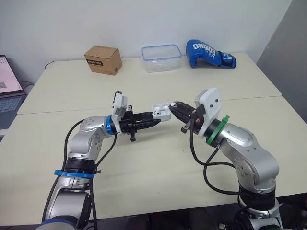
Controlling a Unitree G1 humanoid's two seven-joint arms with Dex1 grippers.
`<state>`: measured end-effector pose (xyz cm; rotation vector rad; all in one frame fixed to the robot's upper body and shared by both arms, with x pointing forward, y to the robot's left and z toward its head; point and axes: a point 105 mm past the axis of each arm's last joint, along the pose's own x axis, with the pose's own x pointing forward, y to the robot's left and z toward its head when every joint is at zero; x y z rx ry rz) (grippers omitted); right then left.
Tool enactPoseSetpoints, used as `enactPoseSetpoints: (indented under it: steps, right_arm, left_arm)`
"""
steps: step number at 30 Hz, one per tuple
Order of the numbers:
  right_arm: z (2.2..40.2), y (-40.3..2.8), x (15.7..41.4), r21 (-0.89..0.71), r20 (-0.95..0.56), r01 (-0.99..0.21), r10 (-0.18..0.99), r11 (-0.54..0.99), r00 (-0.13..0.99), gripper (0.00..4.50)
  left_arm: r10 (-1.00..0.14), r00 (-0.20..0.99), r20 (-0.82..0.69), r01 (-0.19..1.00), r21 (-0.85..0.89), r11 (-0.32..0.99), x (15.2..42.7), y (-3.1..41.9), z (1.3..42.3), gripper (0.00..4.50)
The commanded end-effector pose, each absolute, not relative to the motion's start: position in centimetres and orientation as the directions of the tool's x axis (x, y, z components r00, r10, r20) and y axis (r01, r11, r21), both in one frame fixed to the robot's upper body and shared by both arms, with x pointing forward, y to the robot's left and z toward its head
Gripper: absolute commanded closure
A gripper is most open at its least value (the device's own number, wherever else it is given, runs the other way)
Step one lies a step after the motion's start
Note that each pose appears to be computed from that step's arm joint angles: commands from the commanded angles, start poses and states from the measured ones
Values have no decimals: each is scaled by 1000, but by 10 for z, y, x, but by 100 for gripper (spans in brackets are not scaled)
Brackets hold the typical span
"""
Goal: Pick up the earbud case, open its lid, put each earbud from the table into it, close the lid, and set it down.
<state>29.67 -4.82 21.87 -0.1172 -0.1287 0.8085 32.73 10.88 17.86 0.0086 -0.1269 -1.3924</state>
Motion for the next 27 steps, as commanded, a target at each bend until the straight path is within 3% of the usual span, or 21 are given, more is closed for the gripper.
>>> enactPoseSetpoints:
  steps: [1,27]
  right_arm:
    - [234,-37,289,-174,125,-740,760,649,638,411]
    - [226,-36,294,-217,58,-716,741,664,669,411]
  left_arm:
    - [-985,147,90,980,125,158,327,105,189,372]
    - [-982,149,112,978,129,163,329,102,194,372]
